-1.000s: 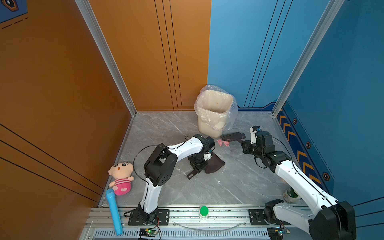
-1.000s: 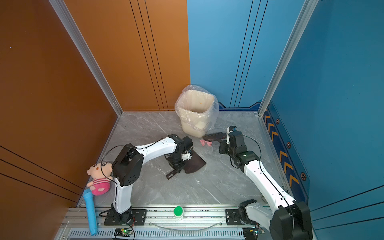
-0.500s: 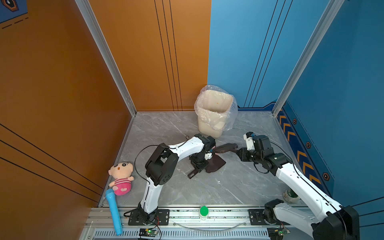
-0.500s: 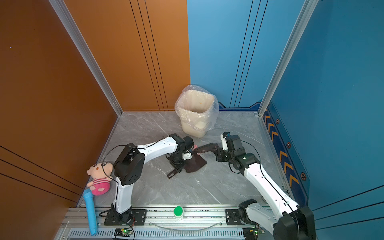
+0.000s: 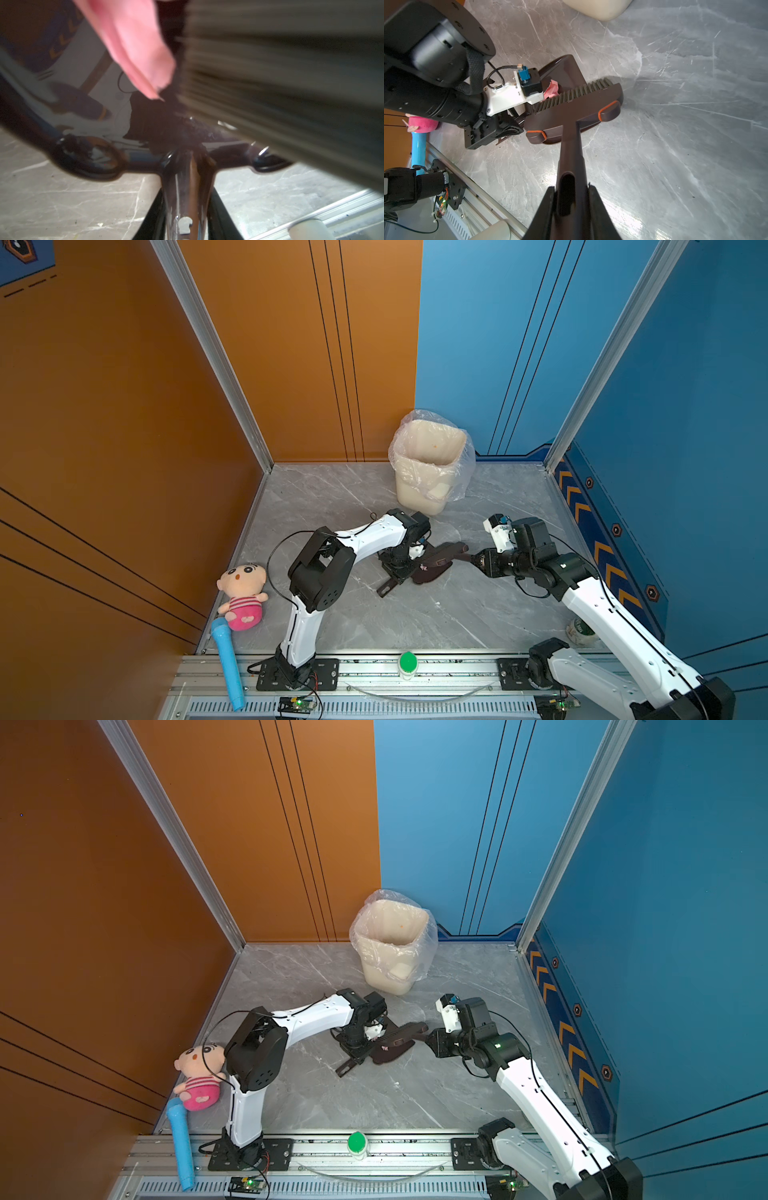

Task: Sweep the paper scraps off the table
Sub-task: 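Sweep the pink scrap into the dustpan with the right gripper's brush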

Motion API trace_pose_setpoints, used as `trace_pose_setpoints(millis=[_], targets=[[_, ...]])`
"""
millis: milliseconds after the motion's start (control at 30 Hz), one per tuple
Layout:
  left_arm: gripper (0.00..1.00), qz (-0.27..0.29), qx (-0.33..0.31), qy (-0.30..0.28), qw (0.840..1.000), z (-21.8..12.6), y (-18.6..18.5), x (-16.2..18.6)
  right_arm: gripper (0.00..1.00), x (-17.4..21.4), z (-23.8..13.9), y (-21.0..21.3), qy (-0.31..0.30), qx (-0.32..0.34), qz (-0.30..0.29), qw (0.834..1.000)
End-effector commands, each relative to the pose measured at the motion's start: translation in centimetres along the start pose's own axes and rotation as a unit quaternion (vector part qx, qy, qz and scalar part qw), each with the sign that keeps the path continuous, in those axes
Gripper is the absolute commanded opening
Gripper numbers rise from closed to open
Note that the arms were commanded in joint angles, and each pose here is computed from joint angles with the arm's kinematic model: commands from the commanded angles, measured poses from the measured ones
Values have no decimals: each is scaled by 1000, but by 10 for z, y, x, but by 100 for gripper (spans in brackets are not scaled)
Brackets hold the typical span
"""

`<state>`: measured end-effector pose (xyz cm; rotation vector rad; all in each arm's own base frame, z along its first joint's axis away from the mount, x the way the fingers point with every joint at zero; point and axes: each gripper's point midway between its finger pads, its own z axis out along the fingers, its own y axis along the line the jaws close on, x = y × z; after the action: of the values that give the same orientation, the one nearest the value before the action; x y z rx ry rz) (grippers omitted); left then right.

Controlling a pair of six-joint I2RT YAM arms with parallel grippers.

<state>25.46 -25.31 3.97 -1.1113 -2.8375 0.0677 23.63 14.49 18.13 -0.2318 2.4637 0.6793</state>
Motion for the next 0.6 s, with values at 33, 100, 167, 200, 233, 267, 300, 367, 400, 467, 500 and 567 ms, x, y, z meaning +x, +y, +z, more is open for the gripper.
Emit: trace_pose_setpoints(millis=[33,100,167,200,233,267,300,367,400,467,500,567], targets=[[0,-26,5,-42,999,-20,8,-4,0,-18,-29,9,-43,-12,-13,999],[0,-31,3,-47,998,-22,11,-4,0,-19,-36,9,-49,-10,-12,999],[0,-33,6,-53,998,-26,12,-4,0,-21,-42,7,-54,-6,-11,998],[0,-31,10,-54,998,-28,11,-4,0,-21,-43,6,-58,-5,-9,998],[0,-30,14,-58,998,-30,9,-5,0,-23,-45,6,-61,-5,-8,998],[0,-30,16,-59,998,-31,9,-5,0,-22,-45,6,-61,-8,-8,998],[0,-27,19,-61,998,-31,8,-6,0,-22,-45,6,-60,-12,-8,998],[0,-23,23,-62,998,-32,5,-7,0,-22,-43,6,-57,-14,-6,998],[0,-20,24,-61,998,-31,4,-8,0,-21,-42,6,-54,-16,-4,998],[0,-12,31,-60,998,-30,-1,-11,0,-21,-39,6,-51,-19,-3,999],[0,-9,37,-60,997,-29,-4,-12,0,-21,-37,5,-50,-19,-2,999],[0,-5,51,-62,997,-28,-10,-15,0,-22,-36,5,-48,-20,-1,999]])
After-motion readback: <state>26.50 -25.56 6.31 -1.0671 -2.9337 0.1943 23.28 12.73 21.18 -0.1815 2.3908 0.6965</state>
